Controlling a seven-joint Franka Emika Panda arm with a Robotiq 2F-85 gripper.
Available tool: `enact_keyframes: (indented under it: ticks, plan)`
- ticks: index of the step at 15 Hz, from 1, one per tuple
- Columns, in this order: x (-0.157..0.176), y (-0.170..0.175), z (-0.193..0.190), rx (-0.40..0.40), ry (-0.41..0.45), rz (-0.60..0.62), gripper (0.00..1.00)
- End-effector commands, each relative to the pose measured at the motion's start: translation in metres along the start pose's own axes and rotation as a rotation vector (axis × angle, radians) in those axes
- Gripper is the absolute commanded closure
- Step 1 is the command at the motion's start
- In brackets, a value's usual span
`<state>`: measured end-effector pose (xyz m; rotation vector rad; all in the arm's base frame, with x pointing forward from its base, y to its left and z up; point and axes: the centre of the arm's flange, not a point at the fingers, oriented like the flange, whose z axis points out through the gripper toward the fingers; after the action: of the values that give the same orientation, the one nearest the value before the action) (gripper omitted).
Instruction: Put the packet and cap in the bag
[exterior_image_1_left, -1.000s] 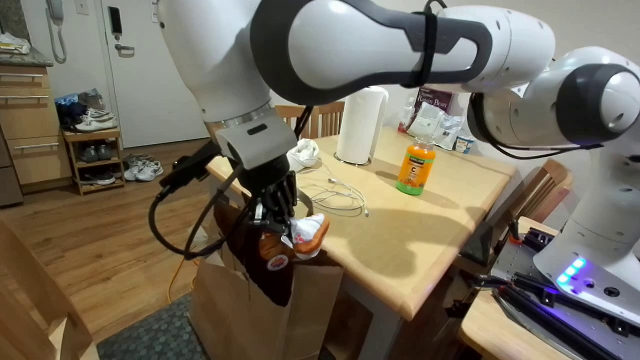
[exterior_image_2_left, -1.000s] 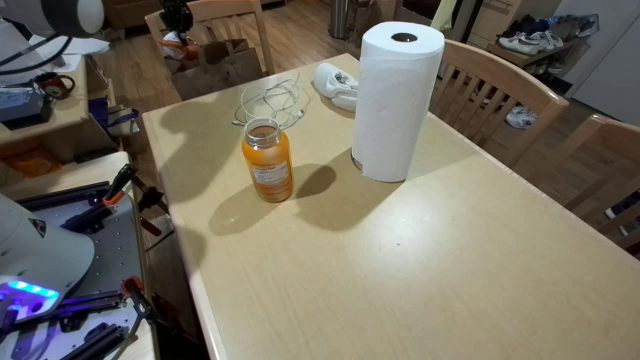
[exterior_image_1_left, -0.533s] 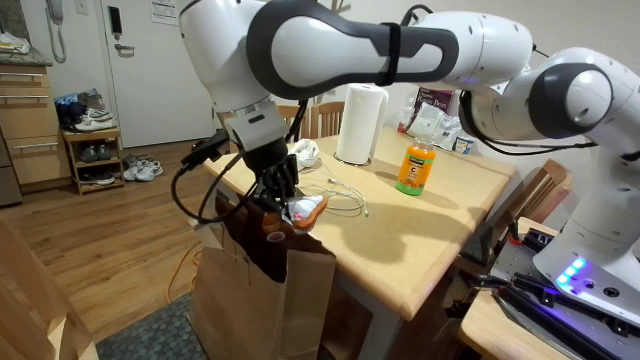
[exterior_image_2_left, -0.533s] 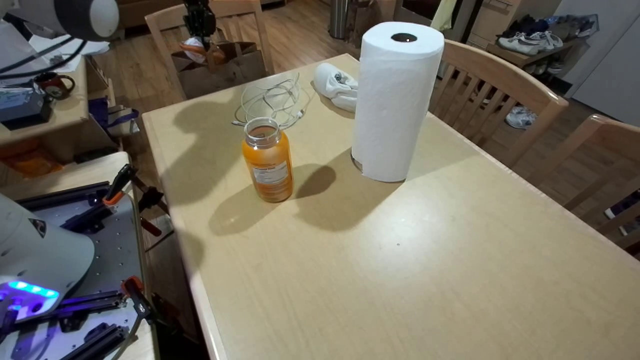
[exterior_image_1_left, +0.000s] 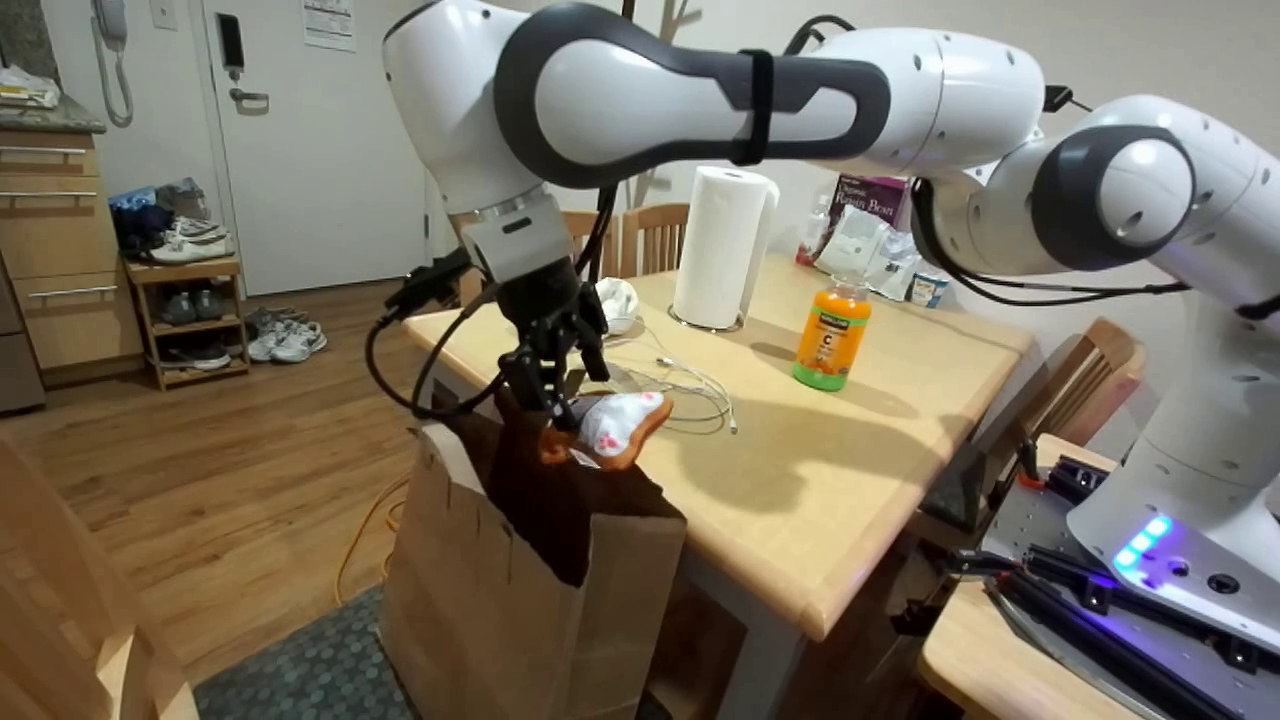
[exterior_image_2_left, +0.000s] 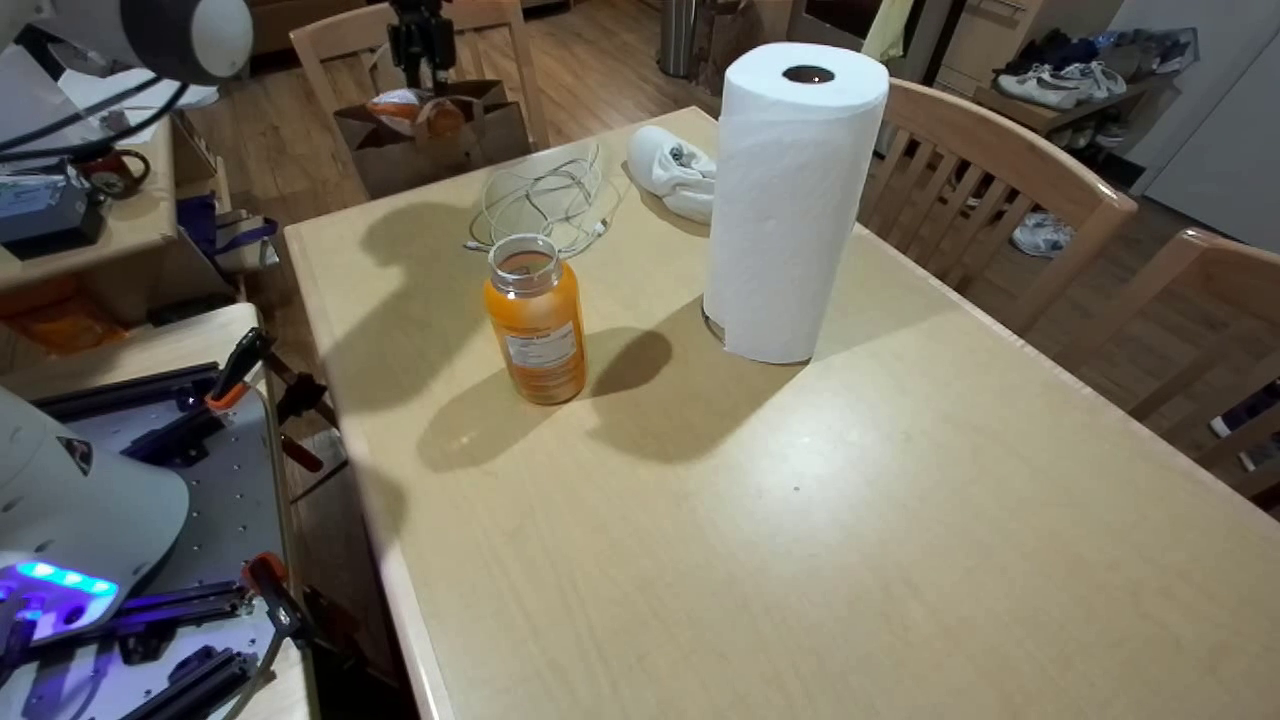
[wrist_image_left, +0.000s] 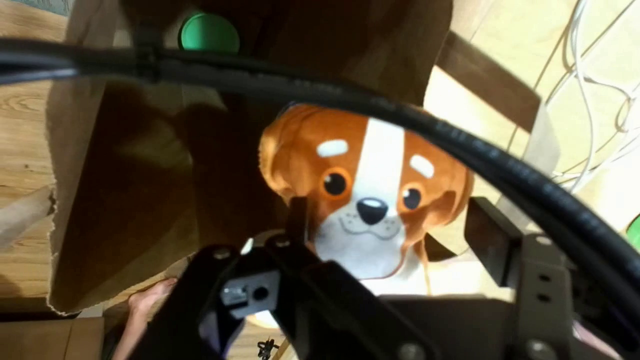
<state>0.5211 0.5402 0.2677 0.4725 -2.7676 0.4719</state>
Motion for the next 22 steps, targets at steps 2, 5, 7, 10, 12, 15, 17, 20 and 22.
enact_keyframes:
  ticks: [2, 5, 7, 10, 12, 15, 17, 20, 22]
  plan:
    - [-0.034, 0.028, -0.033, -0.061, 0.020, -0.039, 0.00]
    - [-0.033, 0.034, -0.035, -0.070, 0.030, -0.039, 0.00]
    - [-0.033, 0.031, -0.040, -0.051, 0.025, 0.019, 0.00]
    - [-0.030, 0.011, -0.059, -0.028, -0.023, 0.199, 0.00]
    - [-0.029, -0.002, -0.078, -0.024, -0.065, 0.304, 0.00]
    - [-0.022, -0.026, -0.109, -0.036, -0.116, 0.467, 0.00]
    - [-0.012, -0.056, -0.127, -0.078, -0.132, 0.571, 0.00]
    - [-0.002, -0.121, -0.128, -0.098, -0.164, 0.732, 0.00]
    - [0.010, -0.116, -0.117, -0.081, -0.178, 0.697, 0.00]
